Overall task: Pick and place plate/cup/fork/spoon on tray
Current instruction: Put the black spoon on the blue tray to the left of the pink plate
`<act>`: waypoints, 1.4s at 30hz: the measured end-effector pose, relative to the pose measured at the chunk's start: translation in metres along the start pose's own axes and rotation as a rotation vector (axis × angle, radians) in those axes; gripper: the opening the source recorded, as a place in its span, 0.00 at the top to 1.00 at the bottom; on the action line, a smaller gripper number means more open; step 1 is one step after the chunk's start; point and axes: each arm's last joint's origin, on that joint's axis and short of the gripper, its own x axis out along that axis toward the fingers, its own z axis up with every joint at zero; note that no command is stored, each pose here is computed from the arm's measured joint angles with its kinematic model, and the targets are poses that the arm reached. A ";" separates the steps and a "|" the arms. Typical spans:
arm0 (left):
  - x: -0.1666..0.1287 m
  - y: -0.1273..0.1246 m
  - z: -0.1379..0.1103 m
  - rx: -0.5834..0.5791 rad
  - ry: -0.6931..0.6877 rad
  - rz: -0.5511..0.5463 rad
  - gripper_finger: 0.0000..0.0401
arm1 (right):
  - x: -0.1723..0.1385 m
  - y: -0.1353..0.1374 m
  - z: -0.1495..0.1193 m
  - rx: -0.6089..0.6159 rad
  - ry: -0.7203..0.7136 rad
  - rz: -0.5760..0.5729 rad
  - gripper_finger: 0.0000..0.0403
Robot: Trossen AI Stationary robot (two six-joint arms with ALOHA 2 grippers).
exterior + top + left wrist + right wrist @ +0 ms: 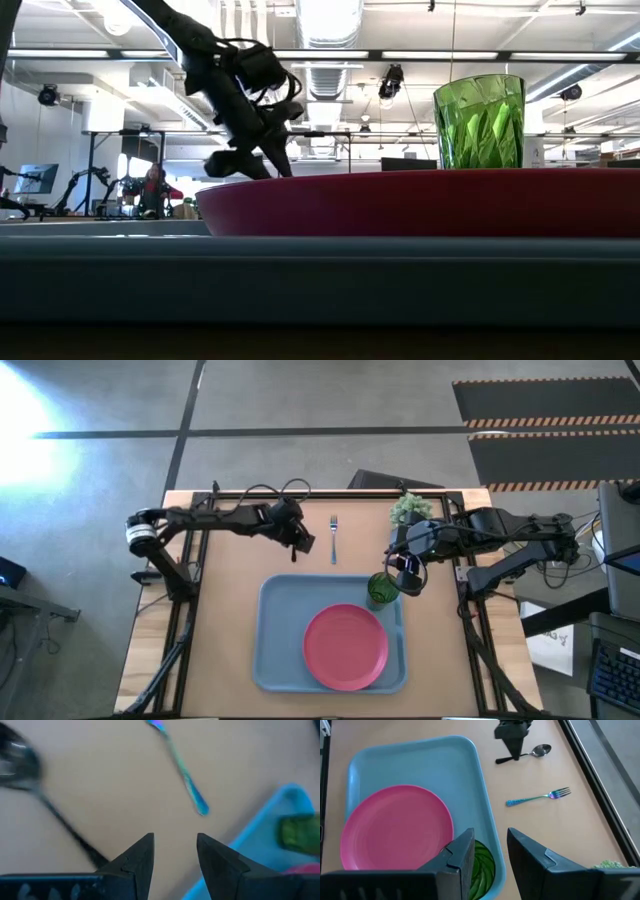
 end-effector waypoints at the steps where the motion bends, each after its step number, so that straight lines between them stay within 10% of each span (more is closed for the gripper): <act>1: -0.001 0.003 0.001 -0.008 0.001 0.023 0.67 | 0.000 0.000 0.000 0.000 0.000 0.000 0.73; 8: -0.005 0.019 -0.003 -0.060 0.007 0.253 0.67 | 0.000 0.000 0.001 0.002 -0.008 0.001 0.73; 42: 0.044 0.034 -0.007 -0.187 0.015 0.332 0.67 | 0.000 0.000 0.001 -0.033 -0.008 0.002 0.73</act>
